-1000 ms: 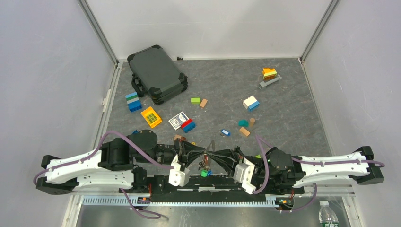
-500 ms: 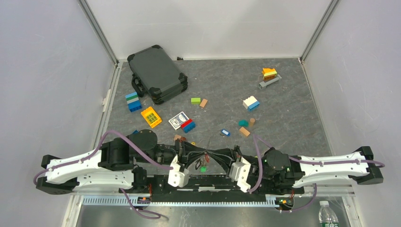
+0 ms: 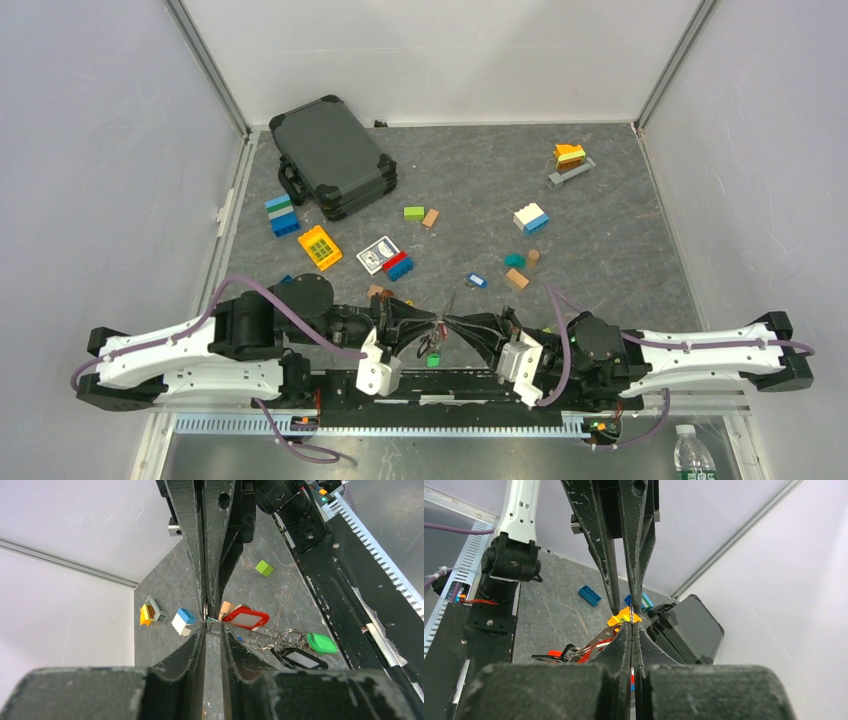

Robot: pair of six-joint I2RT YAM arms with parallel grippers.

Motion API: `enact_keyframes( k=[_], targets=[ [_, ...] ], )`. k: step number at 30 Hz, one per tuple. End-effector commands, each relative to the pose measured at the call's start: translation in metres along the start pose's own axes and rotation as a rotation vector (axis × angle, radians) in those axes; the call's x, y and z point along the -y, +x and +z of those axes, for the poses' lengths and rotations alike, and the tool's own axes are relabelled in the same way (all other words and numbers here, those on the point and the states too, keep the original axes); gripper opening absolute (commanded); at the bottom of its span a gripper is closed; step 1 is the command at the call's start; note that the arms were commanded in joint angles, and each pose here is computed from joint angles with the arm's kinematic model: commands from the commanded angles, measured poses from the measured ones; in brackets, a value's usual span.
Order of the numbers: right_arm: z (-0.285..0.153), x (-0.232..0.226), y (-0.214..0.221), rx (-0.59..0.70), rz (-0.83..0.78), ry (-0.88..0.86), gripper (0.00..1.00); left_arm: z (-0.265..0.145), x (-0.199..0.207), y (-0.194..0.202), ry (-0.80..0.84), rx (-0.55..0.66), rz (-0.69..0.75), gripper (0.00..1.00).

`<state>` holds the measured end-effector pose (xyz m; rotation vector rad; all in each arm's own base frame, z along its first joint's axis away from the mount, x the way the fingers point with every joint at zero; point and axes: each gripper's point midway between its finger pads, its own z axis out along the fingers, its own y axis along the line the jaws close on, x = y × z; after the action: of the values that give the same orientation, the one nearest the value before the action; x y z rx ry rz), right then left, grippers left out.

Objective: Remove the keys from the keyring

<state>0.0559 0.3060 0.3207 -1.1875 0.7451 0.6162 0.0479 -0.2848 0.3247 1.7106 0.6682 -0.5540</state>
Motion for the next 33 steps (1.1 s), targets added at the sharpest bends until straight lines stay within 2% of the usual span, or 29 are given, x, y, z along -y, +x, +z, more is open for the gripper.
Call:
enact_keyframes(
  k=[1,33],
  targets=[
    [-0.003,0.018,-0.028,0.112,0.032,0.061,0.0,-0.01,-0.017,-0.016,-0.058,0.036,-0.01,0.24],
    [0.008,0.006,-0.031,0.139,0.037,0.019,0.0,-0.004,-0.016,-0.015,-0.041,0.031,-0.011,0.2]
  ],
)
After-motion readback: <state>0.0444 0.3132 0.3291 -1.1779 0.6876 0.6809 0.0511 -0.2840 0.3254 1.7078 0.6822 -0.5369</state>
